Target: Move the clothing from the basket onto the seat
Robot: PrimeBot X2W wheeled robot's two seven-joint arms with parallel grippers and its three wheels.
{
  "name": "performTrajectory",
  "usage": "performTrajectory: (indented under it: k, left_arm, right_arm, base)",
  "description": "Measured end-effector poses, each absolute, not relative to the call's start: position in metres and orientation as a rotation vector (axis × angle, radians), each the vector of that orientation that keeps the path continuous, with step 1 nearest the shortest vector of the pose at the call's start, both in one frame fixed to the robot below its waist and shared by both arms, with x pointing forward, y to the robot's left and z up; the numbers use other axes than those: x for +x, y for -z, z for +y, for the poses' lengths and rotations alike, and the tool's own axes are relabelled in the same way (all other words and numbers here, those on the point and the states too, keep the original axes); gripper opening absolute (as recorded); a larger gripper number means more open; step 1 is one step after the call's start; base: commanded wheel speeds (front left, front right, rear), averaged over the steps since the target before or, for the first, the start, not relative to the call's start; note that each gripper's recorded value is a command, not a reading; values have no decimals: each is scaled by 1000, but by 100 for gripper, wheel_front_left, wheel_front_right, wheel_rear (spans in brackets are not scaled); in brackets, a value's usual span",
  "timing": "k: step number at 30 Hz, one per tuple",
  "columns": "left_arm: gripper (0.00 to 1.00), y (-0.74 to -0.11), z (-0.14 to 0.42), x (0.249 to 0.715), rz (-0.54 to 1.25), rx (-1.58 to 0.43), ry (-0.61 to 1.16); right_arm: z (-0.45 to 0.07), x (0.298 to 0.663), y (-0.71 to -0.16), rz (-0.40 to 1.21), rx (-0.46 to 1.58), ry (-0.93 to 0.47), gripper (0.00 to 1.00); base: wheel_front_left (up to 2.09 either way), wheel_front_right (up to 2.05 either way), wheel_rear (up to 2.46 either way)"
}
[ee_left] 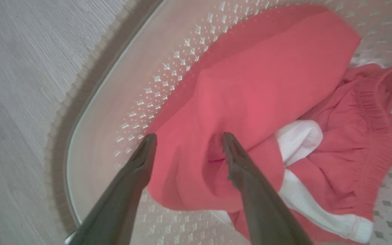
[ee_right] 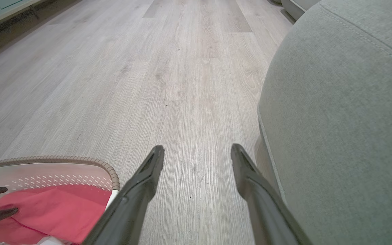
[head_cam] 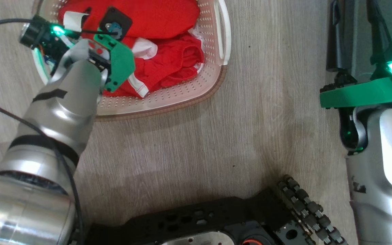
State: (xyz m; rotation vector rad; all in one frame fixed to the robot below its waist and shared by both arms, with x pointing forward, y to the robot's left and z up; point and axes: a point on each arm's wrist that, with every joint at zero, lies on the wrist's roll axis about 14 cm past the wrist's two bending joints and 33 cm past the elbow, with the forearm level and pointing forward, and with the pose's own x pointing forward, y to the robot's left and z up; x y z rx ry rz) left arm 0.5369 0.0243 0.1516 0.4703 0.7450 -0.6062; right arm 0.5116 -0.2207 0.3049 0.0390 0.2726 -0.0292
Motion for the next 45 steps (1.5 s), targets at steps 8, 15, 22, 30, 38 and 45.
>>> performTrajectory:
  k: [8,15,22,30,38,45]
  left_arm:
    - [100,-135,31,538,768,561,632]
    - [0,-139,20,539,747,533,661]
    - [0,-206,7,556,598,245,549]
    - [0,-325,39,544,383,-49,364]
    - [0,-402,97,493,237,-81,222]
    - [0,-452,139,454,118,-86,110]
  right_arm:
    - [-221,508,-298,289,70,37,100]
    - [-224,506,-301,288,85,47,100]
    - [-234,497,-330,251,74,83,100]
    - [-234,468,-386,180,30,87,100]
    - [-214,444,-435,94,33,35,100]
    - [-198,424,-463,40,40,-8,100]
  base:
    - [0,0,0]
    - [0,0,0]
    - [0,0,0]
    - [0,0,0]
    - [0,0,0]
    - [0,0,0]
